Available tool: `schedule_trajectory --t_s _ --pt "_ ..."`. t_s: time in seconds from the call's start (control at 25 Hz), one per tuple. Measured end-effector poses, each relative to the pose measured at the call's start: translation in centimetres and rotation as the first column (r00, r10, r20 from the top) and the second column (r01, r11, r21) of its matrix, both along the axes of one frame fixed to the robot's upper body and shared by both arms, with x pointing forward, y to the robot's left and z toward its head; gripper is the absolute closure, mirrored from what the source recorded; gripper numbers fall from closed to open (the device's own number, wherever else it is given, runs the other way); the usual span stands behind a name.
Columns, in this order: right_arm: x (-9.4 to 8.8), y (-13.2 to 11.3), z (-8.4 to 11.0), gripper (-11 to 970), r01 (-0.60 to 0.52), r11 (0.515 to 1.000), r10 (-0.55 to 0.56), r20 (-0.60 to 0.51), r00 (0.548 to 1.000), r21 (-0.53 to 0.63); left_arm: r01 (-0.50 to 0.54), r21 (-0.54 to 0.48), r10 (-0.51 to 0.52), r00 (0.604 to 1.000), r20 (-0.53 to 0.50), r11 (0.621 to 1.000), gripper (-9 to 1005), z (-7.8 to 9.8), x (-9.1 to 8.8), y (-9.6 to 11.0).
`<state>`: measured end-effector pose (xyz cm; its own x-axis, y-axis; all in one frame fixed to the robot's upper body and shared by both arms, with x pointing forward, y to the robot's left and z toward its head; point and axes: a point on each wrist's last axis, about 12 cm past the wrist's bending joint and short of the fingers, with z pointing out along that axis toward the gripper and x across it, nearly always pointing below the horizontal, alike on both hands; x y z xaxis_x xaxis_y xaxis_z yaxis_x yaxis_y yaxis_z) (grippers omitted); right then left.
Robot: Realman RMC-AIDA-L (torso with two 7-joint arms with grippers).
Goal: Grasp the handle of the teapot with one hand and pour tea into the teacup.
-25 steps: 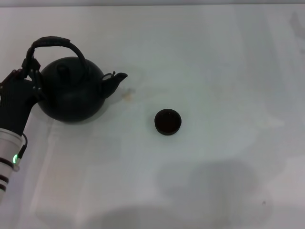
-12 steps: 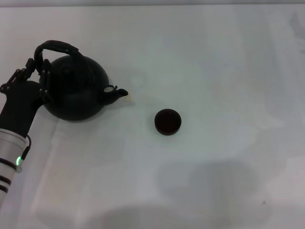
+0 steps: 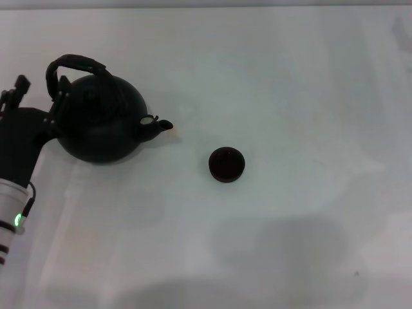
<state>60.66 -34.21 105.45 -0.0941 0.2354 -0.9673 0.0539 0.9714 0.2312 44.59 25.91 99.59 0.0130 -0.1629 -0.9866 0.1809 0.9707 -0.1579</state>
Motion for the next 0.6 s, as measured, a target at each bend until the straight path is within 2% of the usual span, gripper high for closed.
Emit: schedule_trajectory --t_s 0.24,0.44,0.6 --pt "0.0 0.0 0.0 101 0.0 1.0 0.0 0.001 1.0 -0.001 -0.052 -0.054 0.053 0.999 0.014 0.997 245 0.0 -1.0 1.1" --pt "0.0 -0.2 0.1 101 0.002 1.0 -0.002 0.002 1.0 -0.003 -0.133 -0.092 0.136 0.99 0.033 0.987 194 0.2 -1.6 3.1" --pt "-0.1 -0.1 0.1 101 0.0 1.0 0.0 0.009 1.0 -0.002 -0.204 -0.117 0.211 0.976 0.051 0.972 193 0.4 -1.8 4.7"
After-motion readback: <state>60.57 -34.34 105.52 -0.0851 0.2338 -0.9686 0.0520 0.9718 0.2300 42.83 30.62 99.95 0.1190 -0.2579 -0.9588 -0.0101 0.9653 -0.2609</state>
